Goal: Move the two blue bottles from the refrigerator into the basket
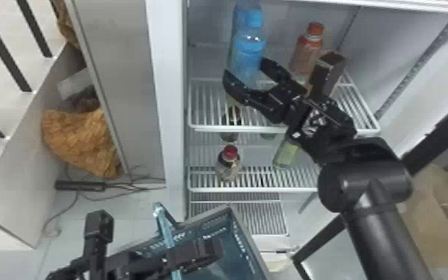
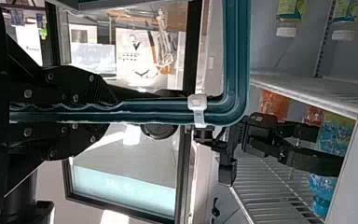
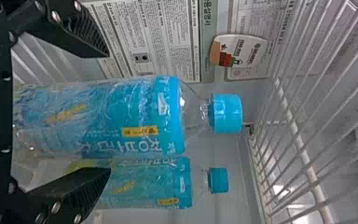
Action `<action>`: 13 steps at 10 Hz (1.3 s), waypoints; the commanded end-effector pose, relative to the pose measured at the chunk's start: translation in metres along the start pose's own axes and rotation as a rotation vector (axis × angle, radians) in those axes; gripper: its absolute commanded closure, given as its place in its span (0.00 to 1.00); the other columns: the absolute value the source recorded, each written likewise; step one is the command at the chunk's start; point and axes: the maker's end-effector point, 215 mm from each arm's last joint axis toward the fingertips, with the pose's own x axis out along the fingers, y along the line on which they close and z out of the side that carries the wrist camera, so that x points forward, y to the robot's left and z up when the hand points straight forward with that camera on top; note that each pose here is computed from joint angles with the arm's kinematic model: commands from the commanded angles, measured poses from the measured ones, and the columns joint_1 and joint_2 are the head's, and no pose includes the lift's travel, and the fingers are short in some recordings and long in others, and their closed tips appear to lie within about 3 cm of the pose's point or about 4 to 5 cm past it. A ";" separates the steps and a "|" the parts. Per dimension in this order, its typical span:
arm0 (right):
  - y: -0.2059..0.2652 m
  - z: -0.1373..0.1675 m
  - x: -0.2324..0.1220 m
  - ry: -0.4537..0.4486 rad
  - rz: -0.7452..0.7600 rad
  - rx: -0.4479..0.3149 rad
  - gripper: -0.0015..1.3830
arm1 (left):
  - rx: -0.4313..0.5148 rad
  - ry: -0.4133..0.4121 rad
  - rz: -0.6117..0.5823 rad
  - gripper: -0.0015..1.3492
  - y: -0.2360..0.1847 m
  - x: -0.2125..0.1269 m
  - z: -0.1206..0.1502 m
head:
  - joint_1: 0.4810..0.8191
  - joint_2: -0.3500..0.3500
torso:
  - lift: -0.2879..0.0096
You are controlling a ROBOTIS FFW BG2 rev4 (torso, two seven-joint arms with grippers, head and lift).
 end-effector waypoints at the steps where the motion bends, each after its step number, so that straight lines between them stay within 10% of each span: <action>1: 0.004 -0.001 0.005 0.003 0.012 0.005 0.38 | 0.000 0.000 0.000 0.89 0.000 0.000 0.000 | 0.63 0.32 | 0.93; 4: 0.002 -0.011 0.000 0.022 0.000 0.018 0.94 | -0.001 0.001 -0.001 0.89 0.000 0.001 0.000 | 0.63 0.34 | 0.93; 13: 0.009 0.016 -0.044 -0.020 -0.022 -0.005 0.92 | -0.003 0.003 0.003 0.89 0.002 0.000 0.000 | 0.63 0.28 | 0.93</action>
